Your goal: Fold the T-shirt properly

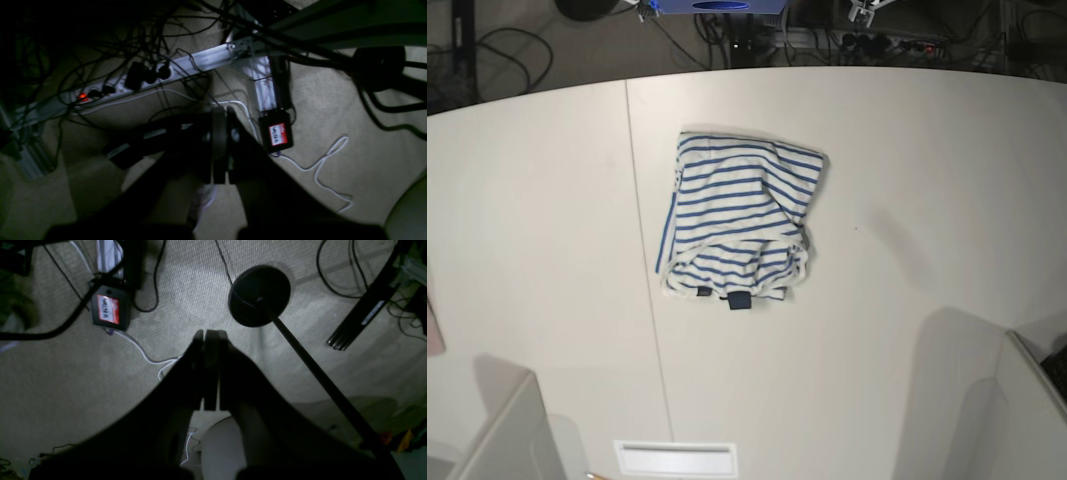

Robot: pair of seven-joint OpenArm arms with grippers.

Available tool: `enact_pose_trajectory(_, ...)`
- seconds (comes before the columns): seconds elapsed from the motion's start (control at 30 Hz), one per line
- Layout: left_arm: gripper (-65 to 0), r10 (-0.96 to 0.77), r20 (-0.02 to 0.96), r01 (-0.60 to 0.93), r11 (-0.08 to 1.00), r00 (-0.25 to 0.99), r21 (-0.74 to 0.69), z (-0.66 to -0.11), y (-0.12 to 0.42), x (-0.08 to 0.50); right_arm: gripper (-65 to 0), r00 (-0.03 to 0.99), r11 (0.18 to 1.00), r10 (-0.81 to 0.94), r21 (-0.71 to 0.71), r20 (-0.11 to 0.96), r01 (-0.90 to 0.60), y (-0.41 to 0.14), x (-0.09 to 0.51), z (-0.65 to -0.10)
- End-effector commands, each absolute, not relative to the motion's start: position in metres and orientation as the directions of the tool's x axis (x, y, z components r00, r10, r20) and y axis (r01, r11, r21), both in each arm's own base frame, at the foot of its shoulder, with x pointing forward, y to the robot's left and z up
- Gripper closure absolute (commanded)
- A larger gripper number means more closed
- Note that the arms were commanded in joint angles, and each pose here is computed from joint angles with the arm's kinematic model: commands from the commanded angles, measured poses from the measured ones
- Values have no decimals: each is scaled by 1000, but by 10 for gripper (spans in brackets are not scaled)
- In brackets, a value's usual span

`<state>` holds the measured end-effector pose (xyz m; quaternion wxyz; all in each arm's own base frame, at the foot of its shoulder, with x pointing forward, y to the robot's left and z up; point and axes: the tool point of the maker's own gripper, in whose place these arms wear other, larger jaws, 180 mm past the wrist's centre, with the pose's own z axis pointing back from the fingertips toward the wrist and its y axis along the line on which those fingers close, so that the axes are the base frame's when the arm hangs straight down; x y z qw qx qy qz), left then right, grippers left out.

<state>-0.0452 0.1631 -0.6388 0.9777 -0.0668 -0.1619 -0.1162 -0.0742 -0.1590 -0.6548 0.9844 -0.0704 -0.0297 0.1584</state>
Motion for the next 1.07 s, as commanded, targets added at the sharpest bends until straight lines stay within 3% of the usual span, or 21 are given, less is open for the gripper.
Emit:
enact_pose_trajectory(0.0,0,-210,327,253,963,921,-95,-638,164,-50,0,948,938,317,-158,35,-308,-164,-75,-654)
enact_pose_trajectory(0.47,0,-205,353,252,963,913,-92,-639,161,-33,0,945,938,323,-150,57,-312,-155,-61,-656)
enact_pose_trajectory(1.03,0,-179,268,223,964,947,-144,-640,143,-75,0,942,937,327,-155,77,-313,-155,-47,-658)
